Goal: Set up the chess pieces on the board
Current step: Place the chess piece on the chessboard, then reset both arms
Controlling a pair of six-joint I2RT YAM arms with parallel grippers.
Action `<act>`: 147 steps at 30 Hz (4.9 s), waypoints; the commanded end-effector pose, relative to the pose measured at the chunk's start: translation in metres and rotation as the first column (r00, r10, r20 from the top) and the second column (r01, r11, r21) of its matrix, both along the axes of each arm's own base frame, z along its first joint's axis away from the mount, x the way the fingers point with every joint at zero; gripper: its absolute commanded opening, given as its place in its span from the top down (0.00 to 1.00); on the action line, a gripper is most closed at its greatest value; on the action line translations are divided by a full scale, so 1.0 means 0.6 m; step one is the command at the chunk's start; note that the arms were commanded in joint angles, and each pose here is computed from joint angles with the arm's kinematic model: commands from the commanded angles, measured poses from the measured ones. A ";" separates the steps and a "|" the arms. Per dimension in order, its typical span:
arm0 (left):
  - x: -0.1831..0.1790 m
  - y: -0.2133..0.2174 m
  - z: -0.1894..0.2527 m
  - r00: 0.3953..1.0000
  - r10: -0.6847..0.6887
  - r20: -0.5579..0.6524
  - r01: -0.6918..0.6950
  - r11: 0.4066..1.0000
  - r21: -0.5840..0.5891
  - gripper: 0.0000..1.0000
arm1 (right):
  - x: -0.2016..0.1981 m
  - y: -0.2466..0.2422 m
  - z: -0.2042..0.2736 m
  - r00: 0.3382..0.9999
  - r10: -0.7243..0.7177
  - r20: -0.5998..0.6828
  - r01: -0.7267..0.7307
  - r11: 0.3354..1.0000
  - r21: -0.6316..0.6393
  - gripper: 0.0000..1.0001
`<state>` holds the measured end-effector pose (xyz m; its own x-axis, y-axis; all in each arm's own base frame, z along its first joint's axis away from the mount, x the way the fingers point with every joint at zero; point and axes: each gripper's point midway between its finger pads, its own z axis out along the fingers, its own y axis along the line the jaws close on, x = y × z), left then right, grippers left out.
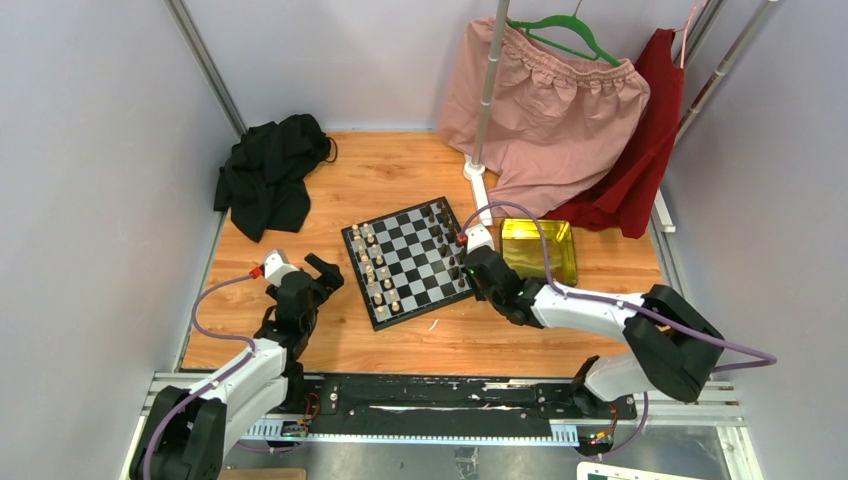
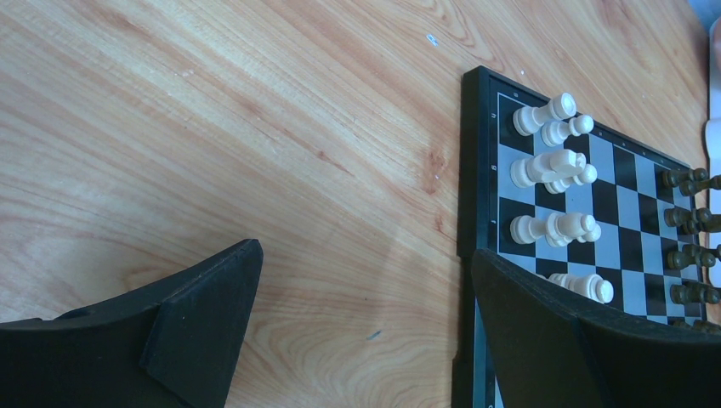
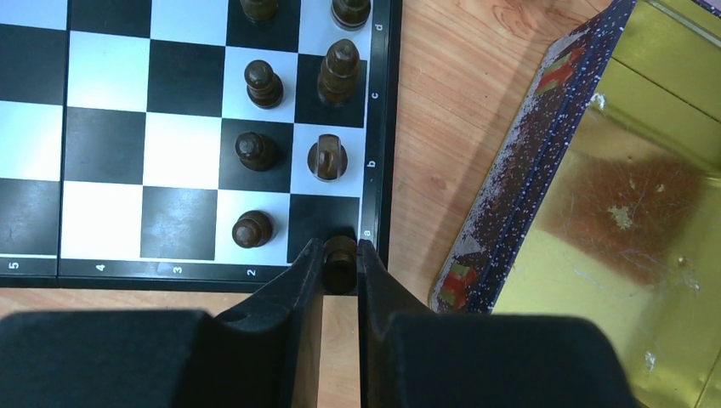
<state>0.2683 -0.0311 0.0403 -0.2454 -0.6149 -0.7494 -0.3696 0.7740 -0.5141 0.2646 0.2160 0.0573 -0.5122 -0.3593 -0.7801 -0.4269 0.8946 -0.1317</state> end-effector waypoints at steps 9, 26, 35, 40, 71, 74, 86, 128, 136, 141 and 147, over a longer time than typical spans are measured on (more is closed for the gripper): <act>0.007 -0.002 0.010 1.000 -0.002 0.016 0.002 1.000 -0.009 0.00 | 0.008 0.013 -0.001 0.999 -0.024 0.029 0.023 0.999 0.027 1.00; 0.007 -0.003 0.013 1.000 -0.003 0.023 0.003 1.000 -0.011 0.00 | 0.008 0.026 -0.013 1.000 -0.010 0.003 0.010 0.999 0.032 1.00; 0.007 -0.003 0.013 1.000 -0.003 0.023 0.003 1.000 -0.011 0.00 | 0.007 0.029 -0.017 1.000 -0.006 -0.004 0.006 1.000 0.030 1.00; 0.006 -0.002 0.012 1.000 -0.002 0.022 0.002 1.000 -0.010 0.00 | 0.006 0.031 -0.018 1.000 -0.004 -0.009 0.004 1.000 0.025 1.00; 0.007 -0.003 0.013 1.000 -0.004 0.023 0.005 1.000 -0.012 0.00 | 0.004 0.024 0.013 1.000 -0.018 0.021 0.018 1.000 0.021 0.62; 0.007 -0.003 0.013 1.000 -0.003 0.024 0.003 1.000 -0.012 0.00 | 0.002 0.022 0.025 0.999 -0.019 0.035 0.018 1.000 0.022 0.62; 0.005 -0.002 0.006 1.000 0.000 0.009 0.000 1.000 -0.010 0.00 | 0.012 -0.005 0.104 0.985 -0.098 0.143 0.092 0.994 0.051 0.62; 0.071 0.037 0.151 0.997 0.005 0.074 -0.026 0.957 0.289 0.00 | 0.239 -0.089 0.250 0.892 -0.307 0.331 0.350 0.934 -0.075 0.45; 0.118 0.037 0.191 0.987 -0.010 0.161 -0.050 0.932 0.358 0.00 | 0.270 -0.175 0.251 0.863 -0.371 0.343 0.405 0.914 -0.030 0.42; 0.149 0.027 0.209 0.981 -0.046 0.191 -0.034 0.917 0.397 0.00 | 0.278 -0.208 0.235 0.843 -0.415 0.341 0.447 0.894 -0.017 0.42; 0.161 0.026 0.226 0.974 -0.064 0.219 -0.038 0.900 0.433 0.00 | 0.276 -0.237 0.225 0.817 -0.464 0.343 0.498 0.867 -0.014 0.42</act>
<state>0.3528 -0.0178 0.1437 -0.1469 -0.2468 -0.9579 -0.2886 0.9369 -0.1972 0.4281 0.0848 0.1901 -0.3933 -0.2432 -0.8866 0.0926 0.9490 -0.3014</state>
